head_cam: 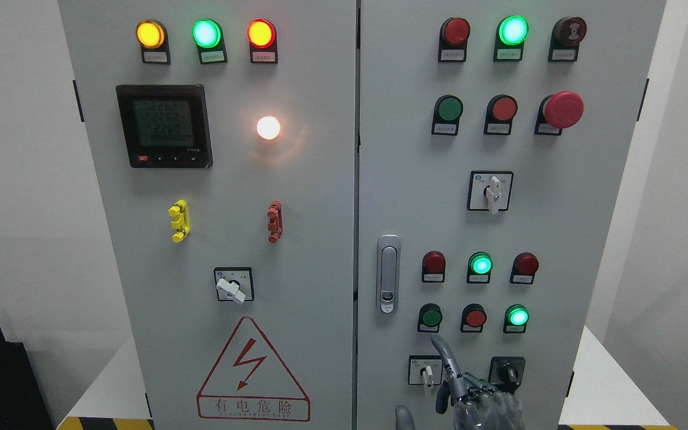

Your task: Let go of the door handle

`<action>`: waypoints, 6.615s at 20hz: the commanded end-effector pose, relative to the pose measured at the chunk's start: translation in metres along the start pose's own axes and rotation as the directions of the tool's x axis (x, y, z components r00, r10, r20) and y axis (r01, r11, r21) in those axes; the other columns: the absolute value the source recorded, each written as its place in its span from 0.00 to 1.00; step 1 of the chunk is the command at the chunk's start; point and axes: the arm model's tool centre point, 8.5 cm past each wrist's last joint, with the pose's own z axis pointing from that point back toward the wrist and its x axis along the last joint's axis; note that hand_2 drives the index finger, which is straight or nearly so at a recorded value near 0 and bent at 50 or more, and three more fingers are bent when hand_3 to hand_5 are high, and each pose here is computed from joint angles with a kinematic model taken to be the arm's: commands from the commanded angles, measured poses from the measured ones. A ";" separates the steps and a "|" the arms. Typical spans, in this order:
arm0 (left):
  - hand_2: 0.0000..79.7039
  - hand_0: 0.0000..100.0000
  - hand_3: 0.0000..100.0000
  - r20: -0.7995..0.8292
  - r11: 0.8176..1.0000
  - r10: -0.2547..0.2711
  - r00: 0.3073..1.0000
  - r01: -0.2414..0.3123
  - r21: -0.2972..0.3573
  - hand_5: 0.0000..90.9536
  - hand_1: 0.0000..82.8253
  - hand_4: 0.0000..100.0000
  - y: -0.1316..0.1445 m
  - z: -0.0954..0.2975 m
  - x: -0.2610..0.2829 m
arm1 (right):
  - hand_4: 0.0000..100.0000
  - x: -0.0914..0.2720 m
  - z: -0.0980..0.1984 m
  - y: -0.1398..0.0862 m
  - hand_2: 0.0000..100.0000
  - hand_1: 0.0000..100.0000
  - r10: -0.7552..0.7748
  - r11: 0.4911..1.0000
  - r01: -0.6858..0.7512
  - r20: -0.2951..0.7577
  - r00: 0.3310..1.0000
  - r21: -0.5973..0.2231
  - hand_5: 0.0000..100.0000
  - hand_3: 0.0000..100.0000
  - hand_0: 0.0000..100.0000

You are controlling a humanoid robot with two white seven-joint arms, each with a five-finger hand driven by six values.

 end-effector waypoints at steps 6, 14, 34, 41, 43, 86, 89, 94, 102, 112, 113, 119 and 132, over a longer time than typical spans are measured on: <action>0.00 0.12 0.00 0.038 1.000 -0.015 0.999 0.015 -0.005 0.00 0.47 0.00 -0.003 -0.002 0.023 | 1.00 0.005 -0.027 0.029 0.00 0.37 0.069 0.997 -0.066 -0.076 0.995 0.044 0.99 1.00 0.37; 0.00 0.12 0.00 0.036 1.000 -0.014 0.999 0.015 -0.005 0.00 0.47 0.00 -0.002 -0.002 0.022 | 1.00 0.006 -0.035 0.032 0.00 0.37 0.083 0.994 -0.077 -0.088 0.993 0.073 1.00 1.00 0.37; 0.00 0.12 0.00 0.036 1.000 -0.014 0.999 0.015 -0.005 0.00 0.47 0.00 -0.002 -0.002 0.022 | 1.00 0.014 -0.045 0.042 0.00 0.36 0.081 0.992 -0.076 -0.050 0.995 0.101 1.00 1.00 0.38; 0.00 0.12 0.00 0.036 1.000 -0.014 0.999 0.015 -0.005 0.00 0.47 0.00 -0.002 -0.002 0.022 | 1.00 0.011 -0.047 0.045 0.00 0.36 0.088 0.989 -0.081 -0.052 0.995 0.126 1.00 1.00 0.39; 0.00 0.12 0.00 0.036 1.000 -0.014 0.999 0.015 -0.005 0.00 0.47 0.00 -0.002 -0.002 0.022 | 1.00 0.011 -0.049 0.044 0.00 0.36 0.087 0.989 -0.080 -0.051 0.995 0.122 1.00 1.00 0.39; 0.00 0.12 0.00 0.038 1.000 -0.015 0.999 0.015 -0.003 0.00 0.47 0.00 -0.002 -0.002 0.023 | 1.00 0.001 -0.042 0.053 0.01 0.36 0.107 0.978 -0.089 -0.089 0.990 0.188 1.00 1.00 0.40; 0.00 0.12 0.00 0.038 1.000 -0.015 0.999 0.015 -0.005 0.00 0.47 0.00 -0.003 -0.002 0.023 | 1.00 0.003 -0.042 0.053 0.01 0.36 0.106 0.978 -0.088 -0.086 0.991 0.188 1.00 1.00 0.40; 0.00 0.12 0.00 0.036 1.000 -0.014 0.999 0.015 -0.005 0.00 0.47 0.00 -0.002 -0.002 0.022 | 1.00 0.003 -0.042 0.053 0.02 0.36 0.103 0.978 -0.086 -0.084 0.991 0.188 1.00 1.00 0.40; 0.00 0.12 0.00 0.036 1.000 -0.014 0.999 0.015 -0.005 0.00 0.47 0.00 -0.002 -0.002 0.022 | 1.00 0.005 -0.048 0.048 0.01 0.36 0.101 0.983 -0.089 -0.073 0.992 0.158 1.00 1.00 0.40; 0.00 0.12 0.00 0.038 1.000 -0.015 0.999 0.015 -0.005 0.00 0.47 0.00 -0.003 -0.002 0.023 | 1.00 0.006 -0.048 0.043 0.02 0.36 0.096 0.989 -0.088 -0.068 0.993 0.118 1.00 1.00 0.40; 0.00 0.12 0.00 0.036 1.000 -0.014 0.999 0.015 -0.005 0.00 0.47 0.00 -0.002 -0.002 0.022 | 1.00 0.007 -0.048 0.042 0.02 0.36 0.095 0.990 -0.087 -0.066 0.993 0.110 1.00 1.00 0.40; 0.00 0.12 0.00 0.036 1.000 -0.014 0.999 0.015 -0.005 0.00 0.47 0.00 -0.002 -0.002 0.022 | 1.00 0.010 -0.049 0.038 0.06 0.36 0.086 0.993 -0.081 -0.053 0.995 0.081 1.00 1.00 0.40; 0.00 0.12 0.00 0.038 1.000 -0.015 0.999 0.015 -0.005 0.00 0.47 0.00 -0.003 -0.002 0.023 | 0.92 0.003 -0.040 0.021 0.70 0.59 0.075 0.997 -0.075 -0.030 0.997 -0.002 0.97 1.00 0.29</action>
